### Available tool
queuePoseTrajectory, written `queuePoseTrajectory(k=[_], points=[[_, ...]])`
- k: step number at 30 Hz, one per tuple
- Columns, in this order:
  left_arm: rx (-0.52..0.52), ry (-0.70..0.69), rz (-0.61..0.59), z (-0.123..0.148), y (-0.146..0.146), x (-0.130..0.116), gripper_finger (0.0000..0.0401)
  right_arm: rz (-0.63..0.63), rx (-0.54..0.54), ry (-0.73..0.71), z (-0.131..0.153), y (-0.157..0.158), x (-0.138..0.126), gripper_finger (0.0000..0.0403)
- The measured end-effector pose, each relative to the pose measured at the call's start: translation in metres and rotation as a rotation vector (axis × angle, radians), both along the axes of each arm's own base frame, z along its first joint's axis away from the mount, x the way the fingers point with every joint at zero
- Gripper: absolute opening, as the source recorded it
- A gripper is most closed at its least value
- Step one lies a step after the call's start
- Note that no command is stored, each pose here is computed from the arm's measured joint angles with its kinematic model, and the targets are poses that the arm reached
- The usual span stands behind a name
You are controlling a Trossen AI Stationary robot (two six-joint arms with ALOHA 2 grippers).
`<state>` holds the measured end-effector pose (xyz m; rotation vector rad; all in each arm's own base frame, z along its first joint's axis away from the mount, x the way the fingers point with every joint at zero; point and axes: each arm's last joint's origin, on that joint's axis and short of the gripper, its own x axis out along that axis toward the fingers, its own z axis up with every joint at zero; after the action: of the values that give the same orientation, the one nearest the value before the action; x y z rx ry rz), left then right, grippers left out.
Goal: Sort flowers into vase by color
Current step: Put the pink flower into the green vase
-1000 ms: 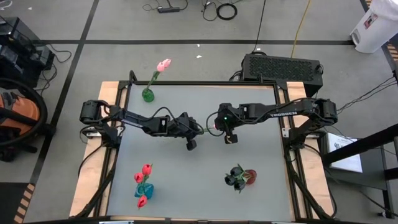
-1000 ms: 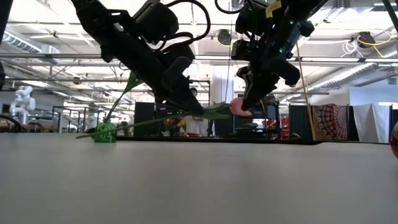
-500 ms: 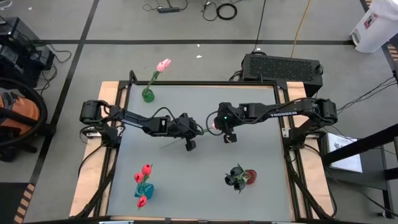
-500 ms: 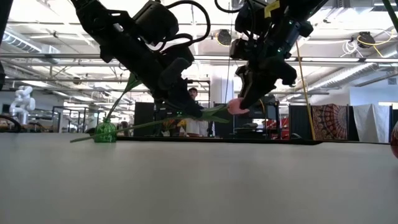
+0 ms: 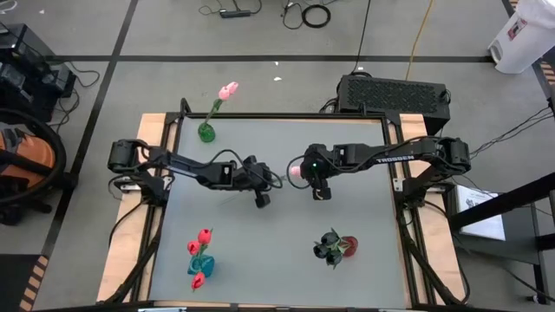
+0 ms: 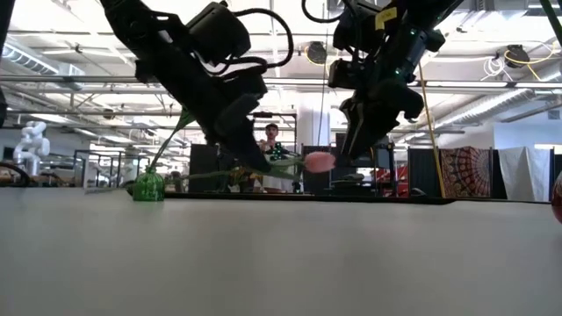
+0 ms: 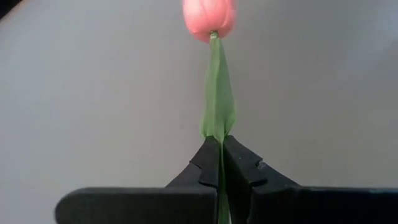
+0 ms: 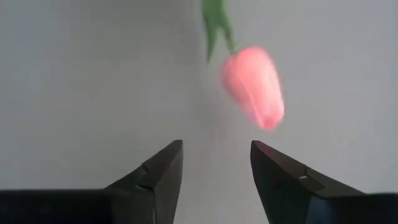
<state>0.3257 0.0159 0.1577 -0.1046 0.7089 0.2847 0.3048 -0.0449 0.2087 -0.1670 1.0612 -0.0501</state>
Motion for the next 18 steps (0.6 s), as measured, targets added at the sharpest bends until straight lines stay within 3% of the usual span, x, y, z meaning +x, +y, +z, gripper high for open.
queuePoseTrajectory(k=[6, 18], points=[[0.081, 0.034, 0.059, 0.017, -0.003, -0.013, 0.0006, -0.040, 0.023, -0.005, 0.000, 0.000, 0.000, 0.0188], [0.221, -0.188, -0.014, 0.091, -0.025, -0.042, 0.0006, -0.060, 0.031, -0.043, 0.002, -0.001, 0.003, 0.0187]])
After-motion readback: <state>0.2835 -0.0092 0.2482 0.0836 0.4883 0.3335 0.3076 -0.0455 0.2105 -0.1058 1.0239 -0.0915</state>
